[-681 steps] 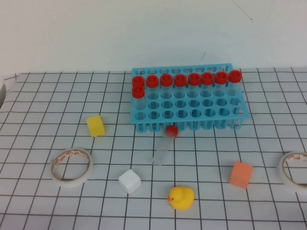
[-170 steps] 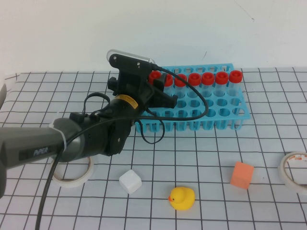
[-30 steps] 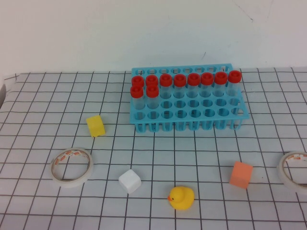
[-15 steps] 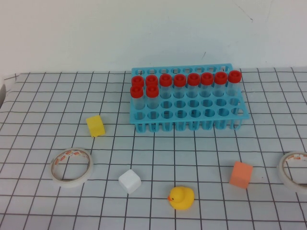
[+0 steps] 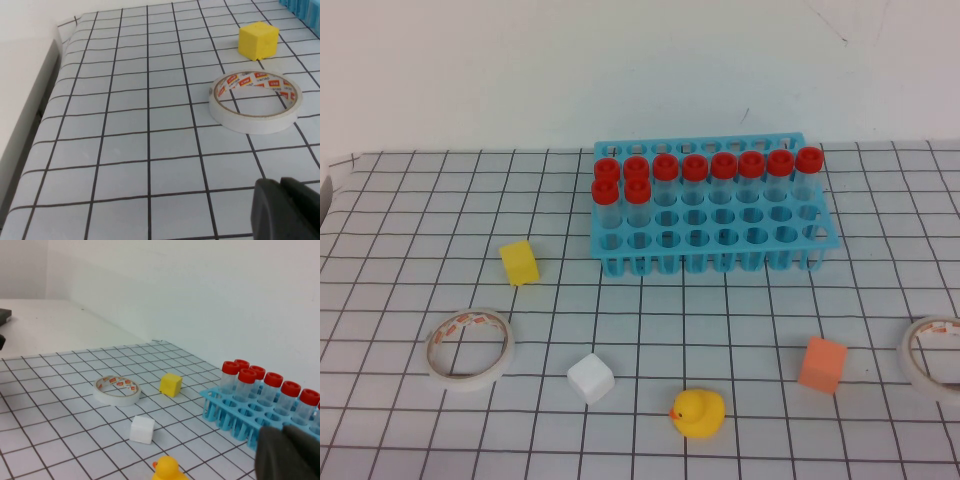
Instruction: Place the test tubes
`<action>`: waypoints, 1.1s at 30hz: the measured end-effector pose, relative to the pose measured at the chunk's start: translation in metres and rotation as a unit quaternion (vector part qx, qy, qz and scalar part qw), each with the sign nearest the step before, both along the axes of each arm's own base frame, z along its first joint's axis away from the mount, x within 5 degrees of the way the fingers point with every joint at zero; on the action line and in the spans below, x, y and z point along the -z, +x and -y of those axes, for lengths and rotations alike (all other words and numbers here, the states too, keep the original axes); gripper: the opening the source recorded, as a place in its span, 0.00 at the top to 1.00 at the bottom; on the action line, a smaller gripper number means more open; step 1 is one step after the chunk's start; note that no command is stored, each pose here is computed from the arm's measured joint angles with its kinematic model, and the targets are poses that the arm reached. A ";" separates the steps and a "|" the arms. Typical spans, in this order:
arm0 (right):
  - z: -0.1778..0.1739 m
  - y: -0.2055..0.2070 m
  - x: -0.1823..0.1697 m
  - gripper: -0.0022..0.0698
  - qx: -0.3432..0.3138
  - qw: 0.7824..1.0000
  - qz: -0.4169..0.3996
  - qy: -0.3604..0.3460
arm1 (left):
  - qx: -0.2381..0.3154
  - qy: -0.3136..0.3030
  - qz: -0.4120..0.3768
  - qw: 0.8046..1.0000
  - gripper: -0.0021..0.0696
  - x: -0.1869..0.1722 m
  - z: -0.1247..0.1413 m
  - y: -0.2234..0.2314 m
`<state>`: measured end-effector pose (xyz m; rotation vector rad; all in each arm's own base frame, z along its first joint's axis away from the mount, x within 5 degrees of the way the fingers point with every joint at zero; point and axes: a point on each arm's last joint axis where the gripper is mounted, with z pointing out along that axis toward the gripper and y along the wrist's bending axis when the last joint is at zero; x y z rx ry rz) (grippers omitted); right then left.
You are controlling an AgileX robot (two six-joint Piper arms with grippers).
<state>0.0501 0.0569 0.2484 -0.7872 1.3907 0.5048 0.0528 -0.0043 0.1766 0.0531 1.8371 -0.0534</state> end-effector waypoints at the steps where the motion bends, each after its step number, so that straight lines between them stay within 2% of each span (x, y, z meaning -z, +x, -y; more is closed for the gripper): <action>1: 0.000 0.000 0.000 0.97 0.000 1.000 0.000 0.000 | 0.000 0.000 0.000 1.000 0.97 0.000 0.000 0.000; 10: 0.001 0.000 -0.001 0.97 0.002 1.000 0.003 0.003 | 0.000 0.000 0.000 1.000 0.97 0.000 0.000 0.000; 16: 0.009 -0.002 -0.004 0.97 0.047 0.999 0.022 0.018 | 0.000 0.003 0.000 1.000 0.97 0.000 0.000 0.000; 21: 0.018 0.005 -0.004 0.97 0.135 0.990 0.023 0.015 | 0.000 0.005 0.000 1.000 0.97 0.000 0.000 0.000; 22: 0.021 0.007 -0.004 0.97 0.162 0.986 0.024 0.014 | 0.000 0.005 0.000 1.000 0.97 0.000 0.000 0.000; 23: 0.028 0.011 -0.004 0.97 0.216 0.976 0.024 0.012 | 0.000 0.006 0.000 1.000 0.97 0.000 0.000 0.000; 26: 0.036 0.014 -0.003 0.97 0.283 0.959 0.025 0.010 | 0.000 0.006 0.000 1.000 0.97 0.000 0.000 0.000; 29: 0.041 0.016 -0.003 0.97 0.325 0.946 0.021 0.009 | 0.000 0.006 0.000 1.000 0.97 0.000 0.000 0.000; 33: 0.043 0.017 -0.002 0.97 0.347 0.937 0.013 0.020 | 0.000 0.006 0.000 1.000 0.97 0.000 0.000 0.000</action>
